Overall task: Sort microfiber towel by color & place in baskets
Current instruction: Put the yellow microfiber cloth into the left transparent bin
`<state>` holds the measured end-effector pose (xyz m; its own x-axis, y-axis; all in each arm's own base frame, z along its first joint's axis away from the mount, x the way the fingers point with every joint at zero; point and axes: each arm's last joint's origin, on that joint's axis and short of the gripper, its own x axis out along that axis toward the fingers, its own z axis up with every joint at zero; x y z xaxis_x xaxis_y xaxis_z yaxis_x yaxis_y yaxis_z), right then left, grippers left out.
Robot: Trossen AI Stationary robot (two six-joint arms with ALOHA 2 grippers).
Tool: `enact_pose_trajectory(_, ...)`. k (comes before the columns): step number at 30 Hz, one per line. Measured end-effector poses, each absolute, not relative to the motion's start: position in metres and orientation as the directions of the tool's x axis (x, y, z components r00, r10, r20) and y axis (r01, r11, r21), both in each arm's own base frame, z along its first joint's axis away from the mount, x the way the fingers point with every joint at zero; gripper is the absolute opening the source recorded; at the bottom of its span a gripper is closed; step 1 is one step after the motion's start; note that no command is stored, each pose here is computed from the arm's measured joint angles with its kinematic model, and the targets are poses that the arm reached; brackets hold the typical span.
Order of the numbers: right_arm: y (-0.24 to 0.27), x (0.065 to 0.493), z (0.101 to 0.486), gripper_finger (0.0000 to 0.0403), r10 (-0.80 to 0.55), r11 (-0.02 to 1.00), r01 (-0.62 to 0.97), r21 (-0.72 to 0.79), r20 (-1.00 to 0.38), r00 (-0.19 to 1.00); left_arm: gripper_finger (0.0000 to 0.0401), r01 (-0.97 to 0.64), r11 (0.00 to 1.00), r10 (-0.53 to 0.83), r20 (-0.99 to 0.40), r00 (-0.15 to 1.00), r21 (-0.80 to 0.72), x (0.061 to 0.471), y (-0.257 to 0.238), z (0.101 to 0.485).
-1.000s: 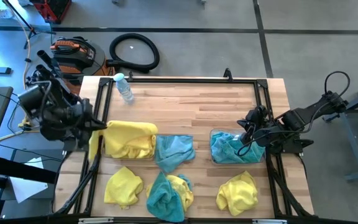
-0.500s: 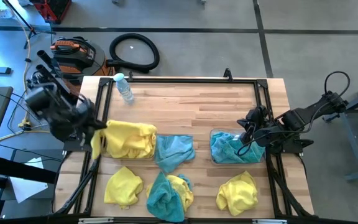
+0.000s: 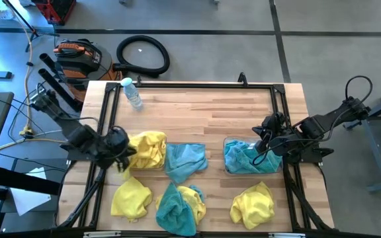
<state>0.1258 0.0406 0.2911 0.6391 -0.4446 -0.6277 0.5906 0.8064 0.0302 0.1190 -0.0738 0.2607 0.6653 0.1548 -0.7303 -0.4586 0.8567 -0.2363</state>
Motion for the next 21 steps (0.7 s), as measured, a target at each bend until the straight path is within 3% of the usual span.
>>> enact_pose_trajectory(7, 0.041, 0.128, 0.293, 0.0, -0.452, 0.8, 0.597, 0.052, -0.602, 0.658, 0.0, -0.408, 0.911, 0.246, -0.714, 0.656, -0.062, 0.17, -0.067, 0.249)
enact_pose_trajectory(21, 0.047, 0.14, 0.286, 0.0, -0.481, 0.786, 0.618, 0.014, -0.613, 0.627, 0.0001, -0.383, 0.91, 0.308, -0.875, 0.373, 0.157, 0.223, -0.055, 0.182)
